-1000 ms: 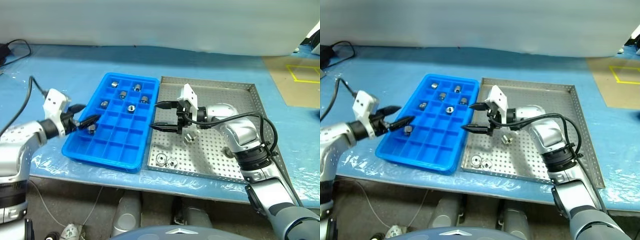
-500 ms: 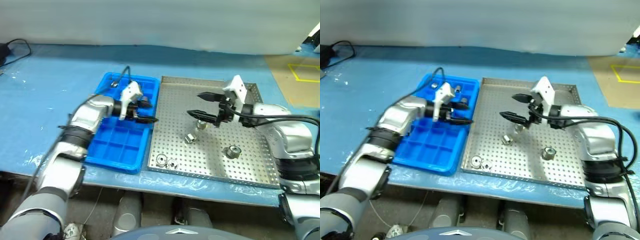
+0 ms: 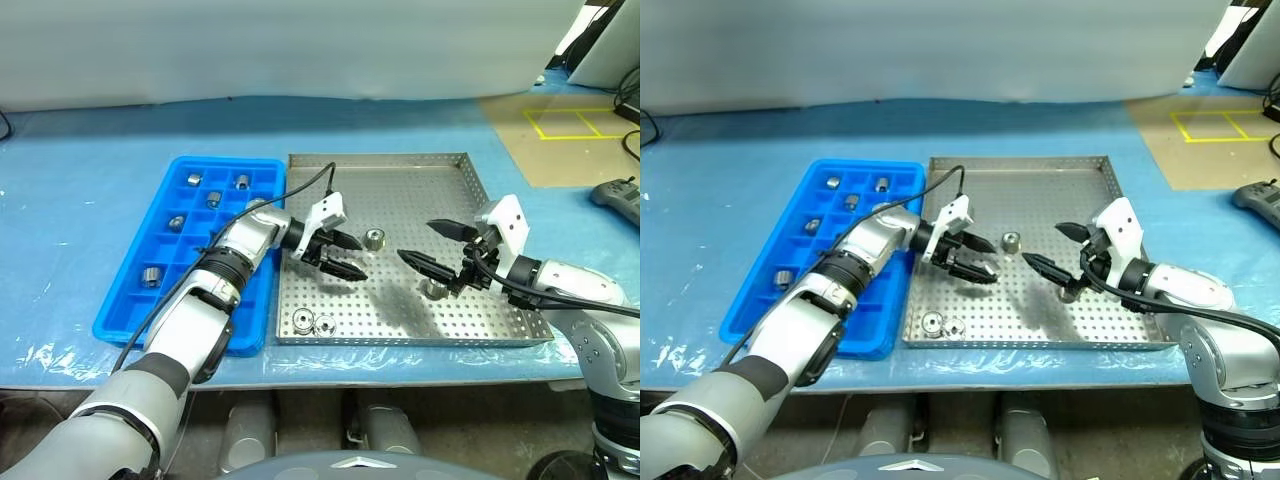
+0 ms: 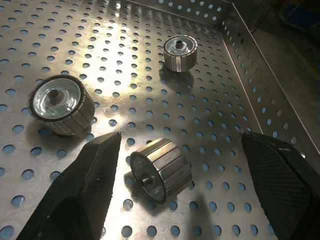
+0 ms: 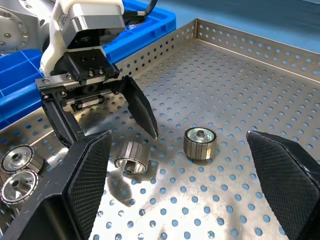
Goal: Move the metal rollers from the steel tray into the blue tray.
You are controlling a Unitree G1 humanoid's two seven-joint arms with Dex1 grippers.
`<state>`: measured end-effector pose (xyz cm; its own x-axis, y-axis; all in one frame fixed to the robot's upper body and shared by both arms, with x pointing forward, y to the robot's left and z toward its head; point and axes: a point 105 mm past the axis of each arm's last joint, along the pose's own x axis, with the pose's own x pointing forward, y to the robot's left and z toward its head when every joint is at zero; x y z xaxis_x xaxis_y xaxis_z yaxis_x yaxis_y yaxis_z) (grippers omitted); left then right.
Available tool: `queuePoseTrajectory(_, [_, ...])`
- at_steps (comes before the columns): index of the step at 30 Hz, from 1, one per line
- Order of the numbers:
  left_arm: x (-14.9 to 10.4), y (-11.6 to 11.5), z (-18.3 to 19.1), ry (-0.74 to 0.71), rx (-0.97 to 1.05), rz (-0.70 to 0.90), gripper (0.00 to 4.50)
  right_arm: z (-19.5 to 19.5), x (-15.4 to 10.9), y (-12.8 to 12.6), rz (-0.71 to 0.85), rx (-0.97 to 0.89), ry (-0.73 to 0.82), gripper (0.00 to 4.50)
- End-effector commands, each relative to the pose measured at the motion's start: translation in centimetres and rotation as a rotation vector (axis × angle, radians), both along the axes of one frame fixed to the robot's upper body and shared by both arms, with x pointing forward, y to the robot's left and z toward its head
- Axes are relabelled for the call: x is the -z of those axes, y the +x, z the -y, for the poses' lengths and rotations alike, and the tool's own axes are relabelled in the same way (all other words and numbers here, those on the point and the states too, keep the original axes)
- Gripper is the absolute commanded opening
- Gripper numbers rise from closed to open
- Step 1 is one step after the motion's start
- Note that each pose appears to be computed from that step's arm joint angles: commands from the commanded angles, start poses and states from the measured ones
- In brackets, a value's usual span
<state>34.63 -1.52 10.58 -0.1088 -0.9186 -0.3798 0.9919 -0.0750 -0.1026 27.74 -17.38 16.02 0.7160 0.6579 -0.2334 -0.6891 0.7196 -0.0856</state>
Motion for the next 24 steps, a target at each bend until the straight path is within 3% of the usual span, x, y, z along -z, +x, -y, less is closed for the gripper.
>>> queuePoseTrajectory(1, [-0.1,0.6,1.0,0.031,-0.017,0.06,4.03,0.0,-1.2,-0.3,0.057,0.013,0.009,4.5])
queuePoseTrajectory(9, [2.0,-0.1,2.0,0.095,0.018,0.123,4.03,0.5,-0.6,-0.2,0.056,0.054,0.002,4.5])
queuePoseTrajectory(19, [2.8,0.2,1.0,0.128,0.001,0.139,4.03,0.4,-0.5,0.0,0.069,0.062,0.01,4.5])
queuePoseTrajectory(23, [3.5,0.9,0.3,0.184,-0.039,0.183,2.88,-0.1,-0.5,0.1,0.074,0.055,0.026,4.5])
queuePoseTrajectory(24, [3.9,1.0,0.1,0.219,-0.04,0.207,2.88,-0.2,-0.5,0.2,0.075,0.053,0.028,4.5])
